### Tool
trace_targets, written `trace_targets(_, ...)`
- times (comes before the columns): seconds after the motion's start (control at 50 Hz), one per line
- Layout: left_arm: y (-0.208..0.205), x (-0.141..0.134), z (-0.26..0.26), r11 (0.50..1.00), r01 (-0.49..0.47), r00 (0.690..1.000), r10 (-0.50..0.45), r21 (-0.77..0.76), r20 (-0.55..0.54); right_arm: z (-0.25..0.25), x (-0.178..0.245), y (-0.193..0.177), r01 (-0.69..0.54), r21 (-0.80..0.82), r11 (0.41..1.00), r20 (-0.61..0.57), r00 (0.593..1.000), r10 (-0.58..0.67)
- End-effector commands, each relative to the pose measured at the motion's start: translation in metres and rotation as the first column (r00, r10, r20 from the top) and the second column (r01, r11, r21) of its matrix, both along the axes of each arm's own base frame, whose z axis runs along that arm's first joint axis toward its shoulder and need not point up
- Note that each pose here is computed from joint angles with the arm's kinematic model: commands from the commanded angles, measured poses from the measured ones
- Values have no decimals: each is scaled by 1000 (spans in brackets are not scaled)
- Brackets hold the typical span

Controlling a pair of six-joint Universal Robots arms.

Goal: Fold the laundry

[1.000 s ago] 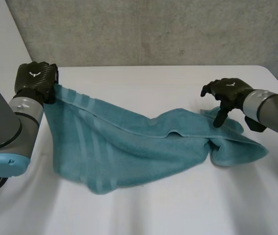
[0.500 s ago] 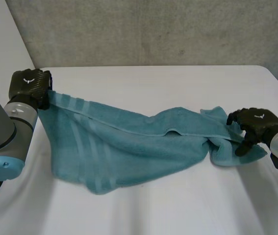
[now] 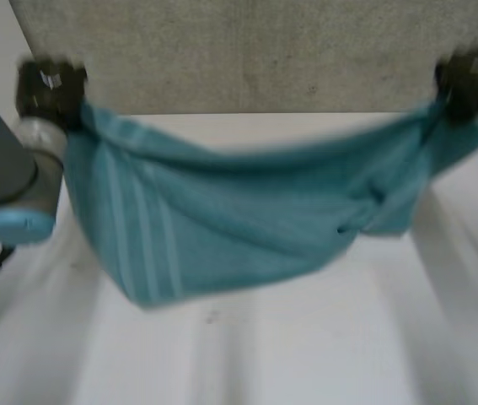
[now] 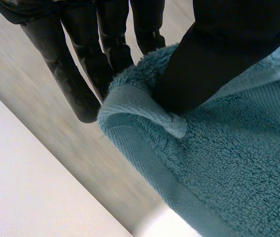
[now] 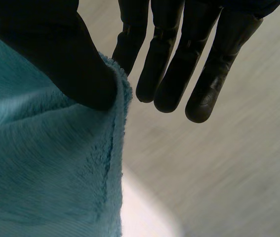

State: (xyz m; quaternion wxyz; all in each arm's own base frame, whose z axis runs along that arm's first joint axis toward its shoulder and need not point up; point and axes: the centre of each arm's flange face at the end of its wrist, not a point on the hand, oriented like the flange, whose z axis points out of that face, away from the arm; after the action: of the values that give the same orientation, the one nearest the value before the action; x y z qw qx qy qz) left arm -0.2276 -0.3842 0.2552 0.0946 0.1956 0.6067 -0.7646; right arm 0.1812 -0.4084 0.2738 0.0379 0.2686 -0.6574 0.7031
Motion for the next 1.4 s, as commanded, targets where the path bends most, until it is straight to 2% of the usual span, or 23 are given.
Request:
trace_targets(0.02, -12, -5, 143, 880, -51, 997, 18, -473, -75, 151, 20, -10, 61, -570, 819, 73, 997, -23)
trace_targets(0.04, -12, -5, 143, 879, -51, 997, 18, -474, -75, 160, 18, -10, 77, -618, 782, 91, 995, -26)
trace_targets(0.08, 3, -1, 178, 815, -72, 993, 6, -575, -116, 164, 18, -9, 79, -648, 757, 97, 995, -21)
trace_targets(0.12, 9, -1, 185, 801, -77, 991, -2, -593, -131, 165, 19, -7, 79, -660, 747, 99, 995, -18)
trace_targets(0.16, 12, -1, 185, 805, -76, 990, -8, -589, -140, 163, 18, -3, 75, -651, 756, 93, 996, -18)
trace_targets(0.24, 19, 0, 160, 854, -54, 990, -22, -517, -141, 129, 18, 0, 49, -557, 829, 68, 998, -14)
trace_targets(0.26, 19, 0, 160, 855, -54, 990, -22, -516, -141, 129, 18, 0, 49, -557, 829, 68, 998, -14)
trace_targets(0.3, 20, -1, 126, 904, -35, 990, -26, -426, -135, 87, 21, 2, -7, -452, 892, 27, 999, 22)
trace_targets(0.32, 20, -1, 126, 904, -35, 990, -26, -426, -135, 87, 21, 2, -8, -452, 892, 27, 999, 22)
trace_targets(0.36, 20, 3, 85, 950, -26, 993, -12, -312, -119, 48, 26, 11, -88, -345, 934, -16, 996, 88)
trace_targets(0.42, 21, 5, 61, 969, -23, 994, -4, -247, -106, 26, 29, 17, -129, -280, 951, -29, 992, 126)
trace_targets(0.46, 25, 8, 15, 993, -14, 997, 5, -117, -79, -17, 35, 34, -209, -148, 967, -42, 978, 205)
trace_targets(0.48, 25, 8, 15, 993, -14, 997, 5, -117, -79, -17, 35, 34, -210, -147, 967, -42, 978, 206)
trace_targets(0.52, 28, 9, -36, 1000, -11, 999, 12, 25, -42, -52, 36, 48, -245, -36, 969, -46, 969, 244)
trace_targets(0.54, 28, 9, -36, 1000, -11, 999, 12, 25, -42, -52, 36, 48, -245, -35, 969, -46, 969, 244)
trace_targets(0.58, 31, 11, -56, 996, -13, 1000, 15, 83, -25, -86, 35, 63, -255, 94, 962, -55, 964, 260)
trace_targets(0.68, 43, 25, -98, 967, -45, 999, 40, 249, 25, -107, 28, 72, -232, 231, 945, -43, 968, 248)
trace_targets(0.8, 46, 32, -97, 957, -51, 999, 46, 284, 25, -113, 14, 72, -192, 320, 928, 24, 981, 195)
trace_targets(0.84, 43, 41, -88, 962, -70, 998, 68, 265, 17, -115, 5, 67, -163, 358, 920, 114, 985, 130)
trace_targets(0.86, 43, 41, -87, 962, -70, 998, 68, 265, 17, -115, 5, 67, -163, 358, 919, 115, 985, 130)
trace_targets(0.9, 43, 43, -82, 965, -77, 997, 76, 252, 14, -115, -3, 63, -147, 393, 908, 216, 974, 64)
trace_targets(1.06, 42, 46, -81, 965, -85, 996, 85, 249, 11, -120, -24, 56, -104, 458, 883, 344, 936, -68)
trace_targets(1.4, 42, 46, -80, 965, -85, 996, 85, 248, 11, -145, -27, 62, -105, 522, 846, 354, 930, -103)
